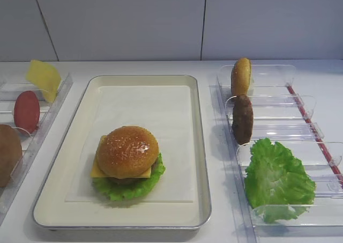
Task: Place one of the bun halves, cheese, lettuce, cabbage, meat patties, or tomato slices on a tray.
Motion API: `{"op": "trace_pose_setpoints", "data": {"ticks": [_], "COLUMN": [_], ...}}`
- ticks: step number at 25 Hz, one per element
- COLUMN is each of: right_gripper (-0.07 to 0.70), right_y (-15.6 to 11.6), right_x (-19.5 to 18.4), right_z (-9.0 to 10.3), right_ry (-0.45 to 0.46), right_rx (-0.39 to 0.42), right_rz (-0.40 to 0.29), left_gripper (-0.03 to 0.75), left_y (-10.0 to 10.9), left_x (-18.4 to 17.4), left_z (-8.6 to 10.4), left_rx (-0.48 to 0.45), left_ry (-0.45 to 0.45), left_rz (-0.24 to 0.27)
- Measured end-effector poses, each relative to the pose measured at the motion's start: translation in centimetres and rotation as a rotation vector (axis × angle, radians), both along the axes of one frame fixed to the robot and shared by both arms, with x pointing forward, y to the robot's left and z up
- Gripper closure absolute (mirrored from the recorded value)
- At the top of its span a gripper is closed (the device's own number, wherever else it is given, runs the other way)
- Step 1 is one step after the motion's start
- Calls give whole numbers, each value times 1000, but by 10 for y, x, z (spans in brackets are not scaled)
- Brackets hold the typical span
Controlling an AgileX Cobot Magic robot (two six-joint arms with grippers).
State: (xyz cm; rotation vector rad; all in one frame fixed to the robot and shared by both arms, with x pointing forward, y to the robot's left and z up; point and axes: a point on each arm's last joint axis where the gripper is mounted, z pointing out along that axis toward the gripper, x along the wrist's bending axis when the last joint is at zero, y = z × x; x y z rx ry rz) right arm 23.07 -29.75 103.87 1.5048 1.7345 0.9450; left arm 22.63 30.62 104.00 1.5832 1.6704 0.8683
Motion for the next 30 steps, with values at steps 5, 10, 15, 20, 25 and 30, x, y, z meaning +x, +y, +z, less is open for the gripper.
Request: {"op": "trace_pose_setpoints", "data": {"ticks": [5, 10, 15, 20, 25, 30], "right_gripper": [188, 188, 188, 188, 188, 188], "right_y": [0, 0, 0, 0, 0, 0], "right_x": [0, 0, 0, 0, 0, 0], "right_z": [0, 0, 0, 0, 0, 0], "right_ry": [0, 0, 0, 0, 0, 0], "right_rx": [0, 0, 0, 0, 0, 0], "right_rz": [0, 0, 0, 0, 0, 0], "left_gripper": [82, 82, 82, 82, 82, 82], "left_y": [0, 0, 0, 0, 0, 0], "left_x": [0, 0, 0, 0, 0, 0], "left_z": [0, 0, 0, 0, 0, 0], "left_rx": [0, 0, 0, 0, 0, 0], "left_ry": [0, 0, 0, 0, 0, 0], "left_rz": [0, 0, 0, 0, 0, 0]}}
